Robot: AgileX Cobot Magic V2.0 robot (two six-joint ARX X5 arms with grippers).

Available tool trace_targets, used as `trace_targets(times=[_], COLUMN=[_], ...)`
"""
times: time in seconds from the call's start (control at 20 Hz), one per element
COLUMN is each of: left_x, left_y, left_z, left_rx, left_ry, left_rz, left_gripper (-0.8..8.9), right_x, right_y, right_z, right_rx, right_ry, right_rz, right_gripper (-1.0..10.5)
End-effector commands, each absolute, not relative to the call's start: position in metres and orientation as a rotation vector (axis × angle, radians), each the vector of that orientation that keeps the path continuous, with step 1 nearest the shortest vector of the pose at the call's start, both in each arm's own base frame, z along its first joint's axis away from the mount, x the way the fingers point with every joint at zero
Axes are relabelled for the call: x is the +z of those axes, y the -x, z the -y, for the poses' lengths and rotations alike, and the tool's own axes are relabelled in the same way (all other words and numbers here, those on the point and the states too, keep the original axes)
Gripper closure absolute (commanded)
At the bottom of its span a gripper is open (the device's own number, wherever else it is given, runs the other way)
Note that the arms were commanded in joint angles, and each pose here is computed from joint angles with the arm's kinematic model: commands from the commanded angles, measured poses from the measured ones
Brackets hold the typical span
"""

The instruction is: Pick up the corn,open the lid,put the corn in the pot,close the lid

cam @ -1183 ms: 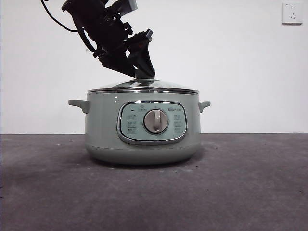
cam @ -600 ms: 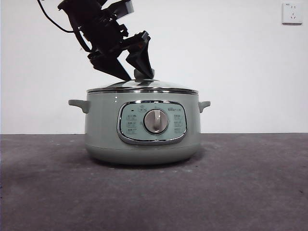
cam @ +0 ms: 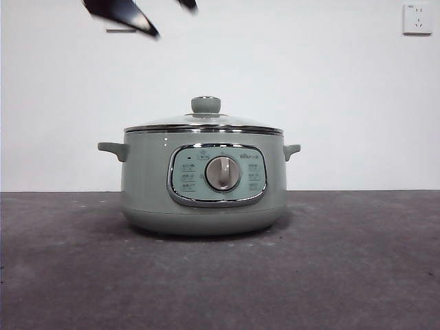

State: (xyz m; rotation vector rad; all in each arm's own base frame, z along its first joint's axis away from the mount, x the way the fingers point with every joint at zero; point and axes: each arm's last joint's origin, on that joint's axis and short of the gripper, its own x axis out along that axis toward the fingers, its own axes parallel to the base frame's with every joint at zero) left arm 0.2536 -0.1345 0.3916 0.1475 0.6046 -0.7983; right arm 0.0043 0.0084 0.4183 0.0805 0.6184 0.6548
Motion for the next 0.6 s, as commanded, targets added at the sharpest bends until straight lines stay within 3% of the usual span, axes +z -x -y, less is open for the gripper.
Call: trace_targets(times=[0.05,0.35,0.6], left_x=[0.407,0.428,0.429], left_y=[-0.221,-0.148,-0.124], left_z=[0.120,0.086,0.074], left_rx=[-0.825,-0.865,-0.877], left_ry=[-0.125,-0.088,-0.083], left_rz=[-0.628,-0.686,-0.728], left_gripper=[3.56,3.56,3.56], right_x=[0.415,0.415,0.415], right_y=[-0.003,-0.003,-0.003], right_z=[-0.008,-0.008,-0.008], right_rx=[0.662,0.665,0.665], right_ry=[-0.048,-0.041,-0.041], right_rz=[-0.640,-0.637,-0.637], right_gripper=[4.8,4.8,4.8])
